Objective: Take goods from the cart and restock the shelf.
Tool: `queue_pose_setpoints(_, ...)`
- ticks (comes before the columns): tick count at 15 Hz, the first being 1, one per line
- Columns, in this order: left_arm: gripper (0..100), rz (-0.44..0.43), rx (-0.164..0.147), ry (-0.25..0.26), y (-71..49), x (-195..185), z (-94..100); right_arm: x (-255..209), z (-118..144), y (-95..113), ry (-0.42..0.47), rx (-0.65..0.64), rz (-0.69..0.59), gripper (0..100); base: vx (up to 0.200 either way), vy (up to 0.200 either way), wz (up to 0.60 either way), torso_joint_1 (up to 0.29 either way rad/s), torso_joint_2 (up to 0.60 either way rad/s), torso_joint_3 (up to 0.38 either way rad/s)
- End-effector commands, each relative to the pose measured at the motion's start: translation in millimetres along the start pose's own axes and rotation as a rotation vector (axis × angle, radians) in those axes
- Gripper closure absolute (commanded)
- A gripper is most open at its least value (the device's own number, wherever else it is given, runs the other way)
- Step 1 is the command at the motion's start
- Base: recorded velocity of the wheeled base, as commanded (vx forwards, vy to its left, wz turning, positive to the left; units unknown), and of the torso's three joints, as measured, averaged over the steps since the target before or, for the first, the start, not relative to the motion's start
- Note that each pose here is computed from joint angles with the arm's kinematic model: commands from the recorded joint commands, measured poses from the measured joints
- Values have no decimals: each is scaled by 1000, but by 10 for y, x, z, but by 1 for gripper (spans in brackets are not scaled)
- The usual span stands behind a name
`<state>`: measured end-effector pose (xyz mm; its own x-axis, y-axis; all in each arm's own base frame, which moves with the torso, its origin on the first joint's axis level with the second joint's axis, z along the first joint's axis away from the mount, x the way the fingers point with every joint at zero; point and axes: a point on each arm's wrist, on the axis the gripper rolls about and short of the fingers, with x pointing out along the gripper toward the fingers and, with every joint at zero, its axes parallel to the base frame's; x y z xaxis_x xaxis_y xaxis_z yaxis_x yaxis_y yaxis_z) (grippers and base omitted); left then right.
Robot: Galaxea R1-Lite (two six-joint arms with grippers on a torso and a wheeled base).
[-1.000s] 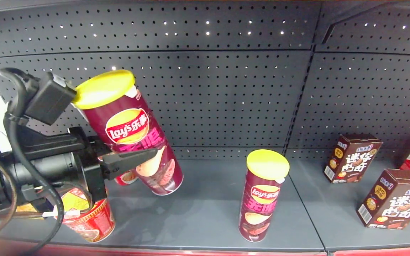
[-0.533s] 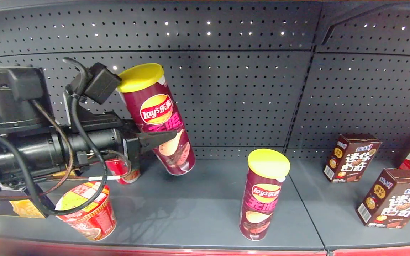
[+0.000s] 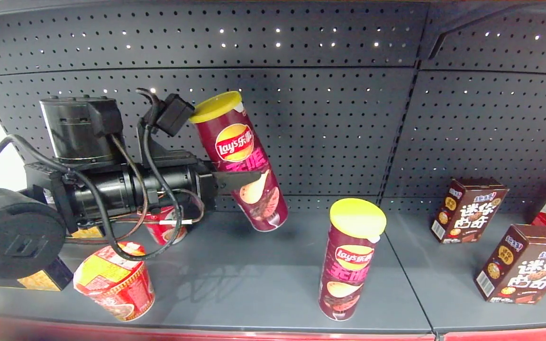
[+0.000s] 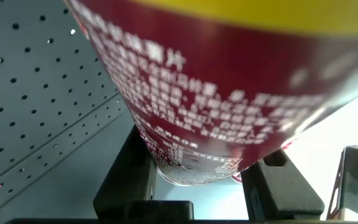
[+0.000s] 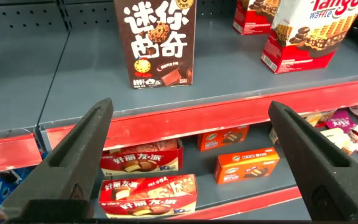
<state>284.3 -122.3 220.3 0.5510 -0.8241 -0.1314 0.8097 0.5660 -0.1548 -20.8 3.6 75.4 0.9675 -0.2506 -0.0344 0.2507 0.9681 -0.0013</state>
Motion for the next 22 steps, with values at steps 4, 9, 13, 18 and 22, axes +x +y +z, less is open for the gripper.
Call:
queue_pose_setpoints(4, 100, -7, -4, 43, 73, 148, -133, 1, 0, 0, 1, 0, 0, 0, 0, 0, 0, 0, 0, 0)
queue_pose_setpoints(9, 100, -89, 101, 38, 307, 210, -287, 1, 0, 0, 1, 0, -1, 0, 0, 0, 0, 0, 0, 0)
queue_pose_setpoints(13, 100, -112, 111, 36, 350, 306, -293, 2, 0, 0, 2, 0, 0, 0, 0, 0, 0, 0, 0, 0)
queue_pose_setpoints(18, 100, -162, 226, 15, 528, 597, -355, 1, 0, 0, 1, 0, 0, 0, 0, 0, 0, 0, 0, 0)
queue_pose_setpoints(22, 100, -182, 222, 27, 536, 733, -430, 2, 0, 0, 2, 0, 0, 0, 0, 0, 0, 0, 0, 0)
